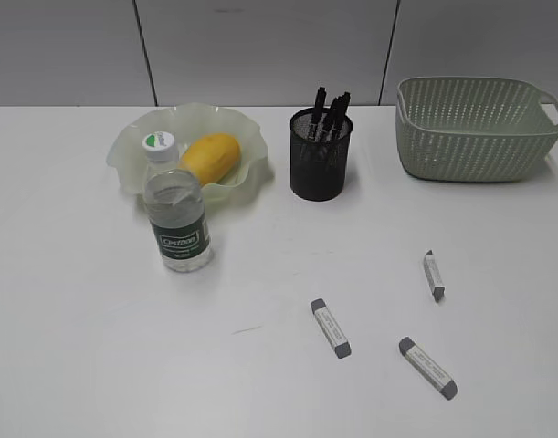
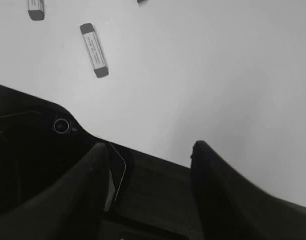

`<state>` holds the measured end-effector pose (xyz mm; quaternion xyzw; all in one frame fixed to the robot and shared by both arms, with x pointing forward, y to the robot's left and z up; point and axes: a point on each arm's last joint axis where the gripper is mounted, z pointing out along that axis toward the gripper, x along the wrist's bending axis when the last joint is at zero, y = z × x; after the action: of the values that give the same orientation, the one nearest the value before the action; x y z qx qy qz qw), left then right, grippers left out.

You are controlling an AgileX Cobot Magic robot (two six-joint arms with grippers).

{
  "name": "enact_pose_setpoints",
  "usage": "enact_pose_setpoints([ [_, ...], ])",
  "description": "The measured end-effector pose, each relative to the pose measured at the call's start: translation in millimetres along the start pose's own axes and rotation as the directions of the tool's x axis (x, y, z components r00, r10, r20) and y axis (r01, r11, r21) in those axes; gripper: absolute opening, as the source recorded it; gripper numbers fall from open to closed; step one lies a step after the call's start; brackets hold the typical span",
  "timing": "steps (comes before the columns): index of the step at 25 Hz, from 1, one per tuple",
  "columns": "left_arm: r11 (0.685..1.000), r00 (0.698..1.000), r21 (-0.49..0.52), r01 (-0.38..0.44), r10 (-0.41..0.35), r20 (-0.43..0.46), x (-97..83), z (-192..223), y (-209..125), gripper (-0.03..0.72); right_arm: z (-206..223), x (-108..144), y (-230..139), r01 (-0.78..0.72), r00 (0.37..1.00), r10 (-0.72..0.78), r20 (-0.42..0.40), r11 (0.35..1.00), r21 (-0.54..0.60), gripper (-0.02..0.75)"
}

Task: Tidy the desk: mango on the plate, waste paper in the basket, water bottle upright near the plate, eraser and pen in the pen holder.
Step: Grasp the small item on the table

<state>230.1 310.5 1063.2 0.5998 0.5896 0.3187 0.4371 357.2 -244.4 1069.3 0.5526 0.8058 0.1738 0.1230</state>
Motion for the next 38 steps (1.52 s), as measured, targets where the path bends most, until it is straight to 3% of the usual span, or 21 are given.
enact_pose_setpoints([
  [4, 1.0, 1.0, 0.0, 0.0, 0.0, 0.0, 0.0, 0.0, 0.0, 0.244, -21.4, -5.7, -59.4, -0.021, 1.0, 0.017, -0.019, 0.98, -0.198, 0.413],
  [7, 1.0, 1.0, 0.001, -0.009, 0.009, 0.004, -0.4, 0.2, 0.1, 0.244, -31.7, -9.0, -92.0, -0.031, 0.999, 0.019, -0.034, 0.928, -0.372, 0.413],
  [12, 0.989, 0.981, 0.019, -0.147, 0.143, 0.127, -14.8, 7.9, 12.8, 0.244, -43.4, -12.6, -123.0, -0.044, 0.999, 0.017, -0.05, 0.806, -0.59, 0.413],
  [15, 0.972, 0.951, 0.001, -0.234, 0.229, 0.209, -27.4, 19.1, 33.9, 0.244, -45.0, -13.5, -129.3, -0.045, 0.999, 0.017, -0.051, 0.774, -0.632, 0.413],
  [18, 0.935, 0.89, -0.016, -0.356, 0.344, 0.3, -41.5, 37.6, 57.9, 0.244, -45.0, -13.8, -129.8, -0.045, 0.999, 0.017, -0.049, 0.766, -0.641, 0.413],
  [25, 0.905, 0.801, 0.001, -0.425, 0.375, 0.466, -75.1, 92.8, 114.0, 0.244, -45.4, -13.8, -129.8, -0.045, 0.999, 0.017, -0.049, 0.762, -0.646, 0.412],
  [28, 0.866, 0.724, 0.065, -0.496, 0.371, 0.582, -106.7, 130.4, 113.8, 0.244, -45.4, -13.9, -129.7, -0.044, 0.999, 0.017, -0.049, 0.762, -0.646, 0.412],
  [30, 0.829, 0.656, 0.077, -0.554, 0.378, 0.653, -139.9, 148.8, 101.2, 0.24, -45.2, -13.9, -129.7, -0.044, 0.999, 0.017, -0.048, 0.763, -0.645, 0.412],
  [31, 0.822, 0.641, 0.087, -0.563, 0.368, 0.673, -158.3, 155.4, 93.4, 0.24, -45.2, -13.9, -129.7, -0.044, 0.999, 0.017, -0.048, 0.763, -0.645, 0.412],
  [33, 0.791, 0.649, 0.163, -0.59, 0.345, 0.678, -194.2, 178.1, 71.7, 0.249, -45.2, -13.9, -129.7, -0.044, 0.999, 0.017, -0.048, 0.762, -0.646, 0.412],
  [36, 0.743, 0.725, 0.362, -0.563, 0.234, 0.647, -241.7, 215.6, 37.6, 0.314, -45.2, -14.0, -129.7, -0.043, 0.999, 0.017, -0.047, 0.762, -0.646, 0.412],
  [38, 0.699, 0.761, 0.459, -0.549, 0.191, 0.62, -263.2, 242.0, 18.1, 0.372, -45.2, -14.0, -129.7, -0.043, 0.999, 0.017, -0.047, 0.762, -0.646, 0.412],
])
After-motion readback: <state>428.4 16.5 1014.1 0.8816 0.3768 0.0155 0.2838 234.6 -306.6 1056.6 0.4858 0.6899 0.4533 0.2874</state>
